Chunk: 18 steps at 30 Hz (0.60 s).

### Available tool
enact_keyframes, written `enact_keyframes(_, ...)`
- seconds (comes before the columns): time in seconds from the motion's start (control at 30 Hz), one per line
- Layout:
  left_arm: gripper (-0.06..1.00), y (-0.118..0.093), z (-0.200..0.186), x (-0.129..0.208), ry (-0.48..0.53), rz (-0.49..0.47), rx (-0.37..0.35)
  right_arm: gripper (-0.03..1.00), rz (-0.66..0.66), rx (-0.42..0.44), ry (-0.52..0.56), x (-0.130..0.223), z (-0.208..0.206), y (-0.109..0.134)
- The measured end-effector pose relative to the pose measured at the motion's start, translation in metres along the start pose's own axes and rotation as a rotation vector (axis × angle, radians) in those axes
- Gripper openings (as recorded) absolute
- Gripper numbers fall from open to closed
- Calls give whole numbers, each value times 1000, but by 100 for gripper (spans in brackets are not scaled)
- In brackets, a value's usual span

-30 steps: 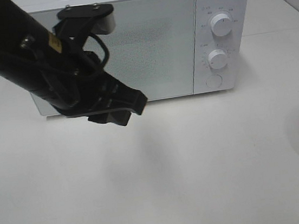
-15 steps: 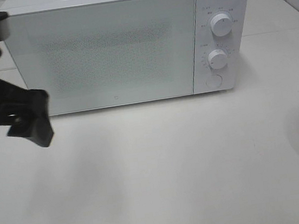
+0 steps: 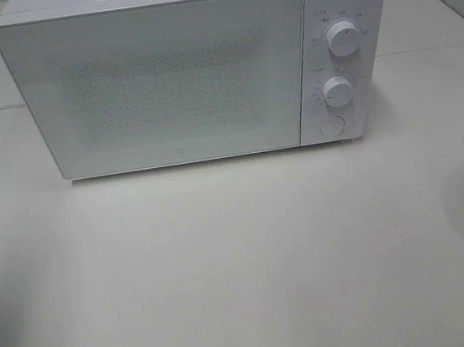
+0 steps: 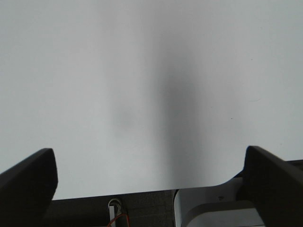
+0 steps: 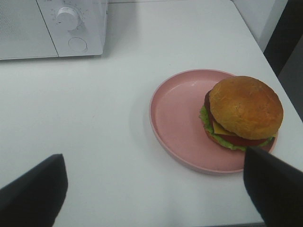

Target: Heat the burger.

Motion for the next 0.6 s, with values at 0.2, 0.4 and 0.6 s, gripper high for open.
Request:
enact_keyframes(0.2,99,-1,-11,30,-81,-63,34,97,0,0,0,0,0,0)
enact_keyframes(0.4,99,-4,-19,60,-187,-71,46,97,0,0,0,0,0,0)
enact_keyframes(0.6,99,-6,-29,77,-311,-72,52,97,0,0,0,0,0,0)
Point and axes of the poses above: a point on each arm's last joint axis where the gripper is mounted, z pointing out along that axis toward the gripper, y along the wrist's bending axis when the last joint is at zero, x = y × z, the point moved 7 cm from there along z, pointing out along that axis toward the gripper
